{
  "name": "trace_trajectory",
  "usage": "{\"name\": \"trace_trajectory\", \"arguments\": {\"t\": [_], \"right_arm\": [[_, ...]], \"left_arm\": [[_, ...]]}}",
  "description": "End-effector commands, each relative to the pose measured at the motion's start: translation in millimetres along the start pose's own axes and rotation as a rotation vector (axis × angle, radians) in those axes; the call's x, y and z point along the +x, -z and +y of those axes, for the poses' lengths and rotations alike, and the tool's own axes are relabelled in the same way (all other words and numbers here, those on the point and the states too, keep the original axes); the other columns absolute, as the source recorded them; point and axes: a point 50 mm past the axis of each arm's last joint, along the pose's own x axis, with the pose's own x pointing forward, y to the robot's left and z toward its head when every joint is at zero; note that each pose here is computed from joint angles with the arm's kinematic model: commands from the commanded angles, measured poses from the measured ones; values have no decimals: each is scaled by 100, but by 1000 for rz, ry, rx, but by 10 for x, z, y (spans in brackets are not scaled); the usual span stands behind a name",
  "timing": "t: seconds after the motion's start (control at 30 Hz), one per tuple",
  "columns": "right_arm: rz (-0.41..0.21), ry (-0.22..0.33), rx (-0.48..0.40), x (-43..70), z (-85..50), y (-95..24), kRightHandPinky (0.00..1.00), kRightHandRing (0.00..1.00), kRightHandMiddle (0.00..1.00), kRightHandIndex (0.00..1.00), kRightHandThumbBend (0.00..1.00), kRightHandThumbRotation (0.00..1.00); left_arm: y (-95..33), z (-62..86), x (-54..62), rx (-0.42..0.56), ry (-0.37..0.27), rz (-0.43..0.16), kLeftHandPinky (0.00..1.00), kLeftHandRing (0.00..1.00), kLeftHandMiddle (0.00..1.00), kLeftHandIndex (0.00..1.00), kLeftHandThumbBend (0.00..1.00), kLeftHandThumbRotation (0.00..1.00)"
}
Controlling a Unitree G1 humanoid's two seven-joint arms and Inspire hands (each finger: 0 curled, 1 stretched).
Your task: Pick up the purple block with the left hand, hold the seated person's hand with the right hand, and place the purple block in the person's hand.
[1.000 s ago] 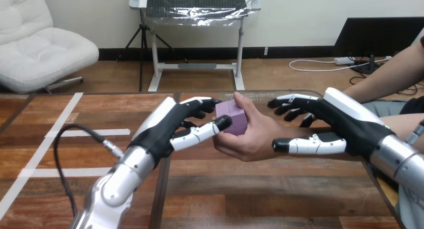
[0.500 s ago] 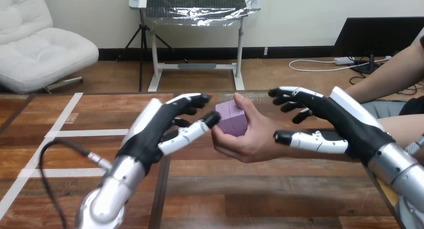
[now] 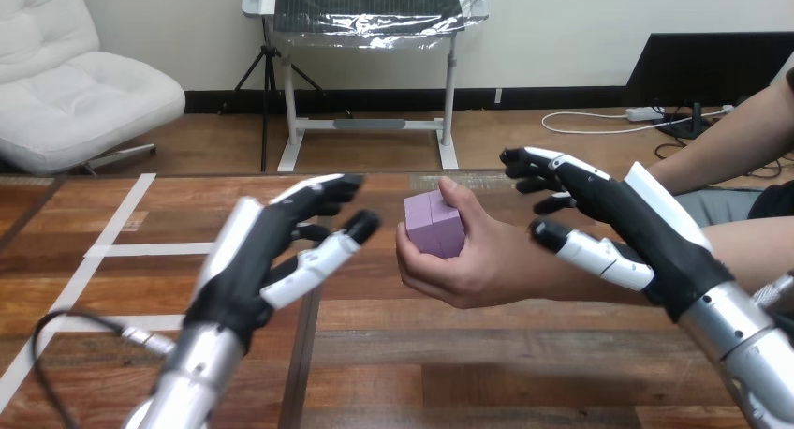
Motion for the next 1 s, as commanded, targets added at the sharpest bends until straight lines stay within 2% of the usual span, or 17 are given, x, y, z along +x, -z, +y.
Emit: {"name": "trace_trajectory", "arguments": {"t": [0.0, 0.13, 0.33, 0.57, 0.67, 0.73, 0.83, 0.97], "right_arm": [[-99, 106, 63, 43, -74, -141, 76, 85, 86, 86, 93, 99], [-126, 125, 89, 35, -54, -175, 78, 86, 87, 86, 95, 100], [-166, 148, 131, 11, -8, -234, 79, 87, 88, 87, 95, 100], [-242, 188, 253, -2, 85, -351, 80, 87, 88, 87, 92, 100], [-266, 201, 301, -10, 128, -401, 80, 86, 87, 87, 91, 100], [-278, 207, 319, -18, 148, -427, 79, 85, 87, 87, 89, 100], [-305, 226, 395, -53, 223, -517, 78, 84, 86, 86, 90, 100], [-319, 233, 432, -85, 263, -572, 78, 84, 86, 86, 91, 100]], "left_arm": [[-249, 147, -53, -18, -104, -126, 73, 81, 81, 79, 57, 77], [-294, 178, -131, -8, -136, -146, 71, 79, 80, 78, 52, 76], [-368, 229, -248, -16, -175, -184, 67, 77, 78, 77, 50, 80], [-459, 289, -390, -61, -217, -233, 64, 76, 77, 75, 50, 84], [-497, 310, -448, -82, -234, -252, 63, 75, 77, 75, 51, 85], [-518, 320, -479, -89, -243, -261, 62, 75, 76, 74, 55, 86], [-584, 348, -592, -125, -286, -296, 61, 74, 75, 73, 62, 88], [-628, 354, -656, -162, -313, -315, 60, 74, 74, 71, 66, 88]]}}
